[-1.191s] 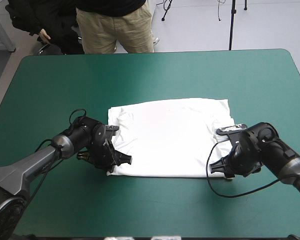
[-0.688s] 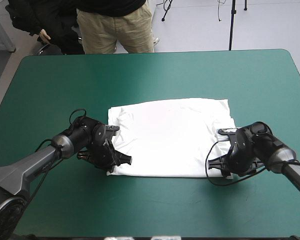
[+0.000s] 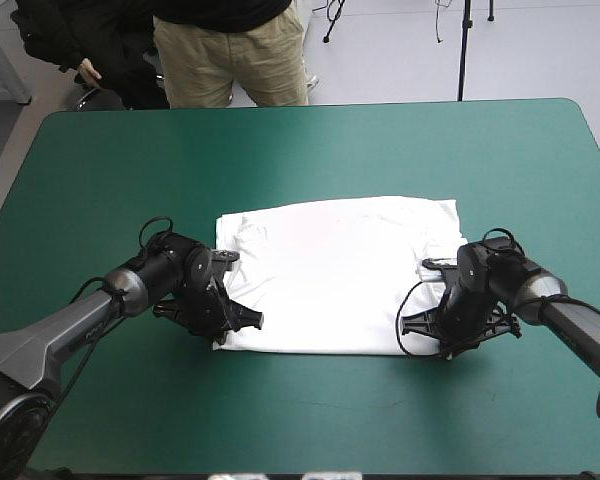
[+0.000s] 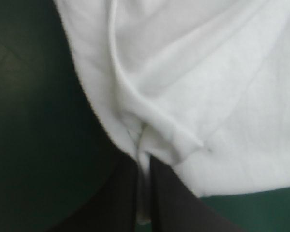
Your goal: Fold the cloth
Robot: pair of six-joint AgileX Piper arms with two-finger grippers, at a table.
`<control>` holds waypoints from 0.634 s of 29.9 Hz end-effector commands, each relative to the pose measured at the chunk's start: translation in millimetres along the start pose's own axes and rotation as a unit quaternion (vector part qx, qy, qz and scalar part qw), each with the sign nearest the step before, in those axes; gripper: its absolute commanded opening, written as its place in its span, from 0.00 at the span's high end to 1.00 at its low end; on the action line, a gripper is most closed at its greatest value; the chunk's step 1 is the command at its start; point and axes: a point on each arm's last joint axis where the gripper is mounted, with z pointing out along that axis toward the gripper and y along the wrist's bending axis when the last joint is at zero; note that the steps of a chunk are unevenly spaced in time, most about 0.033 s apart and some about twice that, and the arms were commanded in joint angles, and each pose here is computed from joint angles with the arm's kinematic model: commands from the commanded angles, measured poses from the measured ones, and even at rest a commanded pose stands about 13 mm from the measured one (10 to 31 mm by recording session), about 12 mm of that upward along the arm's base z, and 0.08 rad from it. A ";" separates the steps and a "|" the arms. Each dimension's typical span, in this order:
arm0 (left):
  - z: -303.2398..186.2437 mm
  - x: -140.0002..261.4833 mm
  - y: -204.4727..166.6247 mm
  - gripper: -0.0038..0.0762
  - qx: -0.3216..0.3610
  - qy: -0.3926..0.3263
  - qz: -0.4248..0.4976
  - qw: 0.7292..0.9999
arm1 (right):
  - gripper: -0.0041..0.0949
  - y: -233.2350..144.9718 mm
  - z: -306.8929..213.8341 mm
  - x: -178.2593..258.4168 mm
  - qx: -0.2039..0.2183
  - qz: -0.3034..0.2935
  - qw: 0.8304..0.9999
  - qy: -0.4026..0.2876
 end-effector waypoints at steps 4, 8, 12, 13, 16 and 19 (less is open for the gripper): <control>-43.7 -7.0 2.2 0.97 -0.020 -0.077 0.028 0.996 | 0.98 -3.7 -26.4 6.7 0.000 -0.004 0.998 -0.059; -69.3 -9.3 1.4 0.97 -0.021 -0.113 0.033 0.993 | 0.98 -5.5 -63.4 13.2 -0.003 -0.012 0.993 -0.118; -88.8 -16.6 -2.3 0.97 -0.011 -0.148 0.034 0.988 | 0.98 -5.7 -100.0 14.1 -0.007 -0.019 0.982 -0.189; -93.7 -19.7 -3.3 0.97 -0.009 -0.162 0.035 0.986 | 0.98 -4.9 -107.7 12.3 -0.010 -0.020 0.979 -0.204; -106.7 -30.6 -2.3 0.97 0.001 -0.209 0.030 0.977 | 0.98 -2.0 -126.0 2.0 -0.016 -0.025 0.966 -0.255; -120.4 -46.4 6.1 0.97 0.006 -0.252 0.011 0.968 | 0.98 0.8 -138.1 -13.0 -0.014 -0.031 0.954 -0.297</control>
